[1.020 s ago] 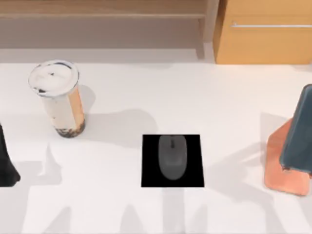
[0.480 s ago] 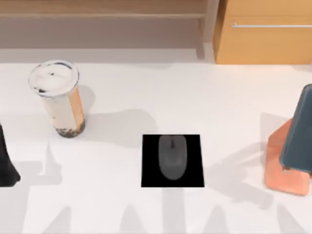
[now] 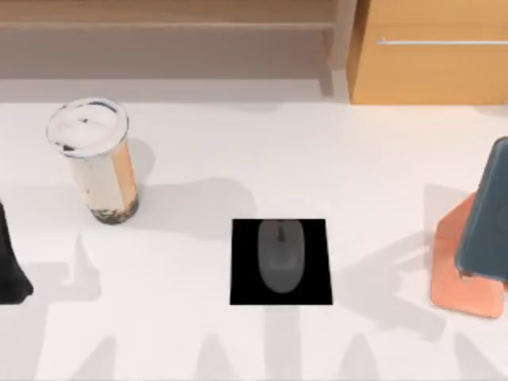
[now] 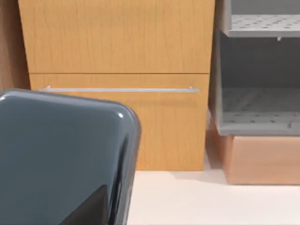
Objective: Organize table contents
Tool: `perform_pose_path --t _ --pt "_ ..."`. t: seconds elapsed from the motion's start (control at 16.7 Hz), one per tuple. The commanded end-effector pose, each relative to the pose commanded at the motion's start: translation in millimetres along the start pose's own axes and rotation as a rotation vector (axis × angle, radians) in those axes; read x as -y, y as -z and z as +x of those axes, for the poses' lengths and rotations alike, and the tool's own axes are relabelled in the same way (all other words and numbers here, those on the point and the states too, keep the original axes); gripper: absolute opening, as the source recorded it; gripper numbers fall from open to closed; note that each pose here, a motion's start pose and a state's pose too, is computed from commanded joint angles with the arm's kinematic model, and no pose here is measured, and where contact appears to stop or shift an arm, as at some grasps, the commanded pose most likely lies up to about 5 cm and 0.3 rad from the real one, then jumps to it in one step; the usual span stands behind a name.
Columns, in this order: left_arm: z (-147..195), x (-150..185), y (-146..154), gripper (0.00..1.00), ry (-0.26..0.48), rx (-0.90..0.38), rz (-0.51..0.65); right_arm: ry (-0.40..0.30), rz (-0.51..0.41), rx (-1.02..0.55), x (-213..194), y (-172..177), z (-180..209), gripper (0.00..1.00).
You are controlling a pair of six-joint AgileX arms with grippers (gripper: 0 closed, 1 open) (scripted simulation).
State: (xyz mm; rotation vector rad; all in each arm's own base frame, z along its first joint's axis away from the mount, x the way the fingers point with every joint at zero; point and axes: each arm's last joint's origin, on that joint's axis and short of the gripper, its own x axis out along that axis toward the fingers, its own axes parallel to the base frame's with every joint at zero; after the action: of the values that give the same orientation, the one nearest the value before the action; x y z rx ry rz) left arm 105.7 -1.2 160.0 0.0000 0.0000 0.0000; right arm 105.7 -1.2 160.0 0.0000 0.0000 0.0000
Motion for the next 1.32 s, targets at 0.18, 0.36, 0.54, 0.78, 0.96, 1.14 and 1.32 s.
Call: perform_pose_path --t 0.18,0.36,0.54,0.78,0.96,1.14,1.32 --pt "1.8 1.6 0.4 1.0 0.01 -0.008 -0.005 0.0 0.0 0.0 0.0 0.0 0.0 1.0" --pt "8.8 7.0 3.0 1.0 0.036 -0.042 -0.018 0.0 0.0 0.0 0.0 0.0 0.0 1.0" --pt "19.4 15.6 9.0 1.0 0.058 -0.1 -0.021 0.0 0.0 0.0 0.0 0.0 0.0 1.0" --pt "37.0 31.2 19.7 1.0 0.082 -0.19 0.003 0.0 0.0 0.0 0.0 0.0 0.0 1.0" --pt "53.0 45.3 29.8 1.0 0.093 -0.252 0.036 0.0 0.0 0.0 0.0 0.0 0.0 1.0" --pt "71.2 59.6 42.2 1.0 0.092 -0.29 0.061 0.0 0.0 0.0 0.0 0.0 0.0 1.0" --pt "91.6 72.5 54.0 1.0 0.076 -0.286 0.059 0.0 0.0 0.0 0.0 0.0 0.0 1.0"
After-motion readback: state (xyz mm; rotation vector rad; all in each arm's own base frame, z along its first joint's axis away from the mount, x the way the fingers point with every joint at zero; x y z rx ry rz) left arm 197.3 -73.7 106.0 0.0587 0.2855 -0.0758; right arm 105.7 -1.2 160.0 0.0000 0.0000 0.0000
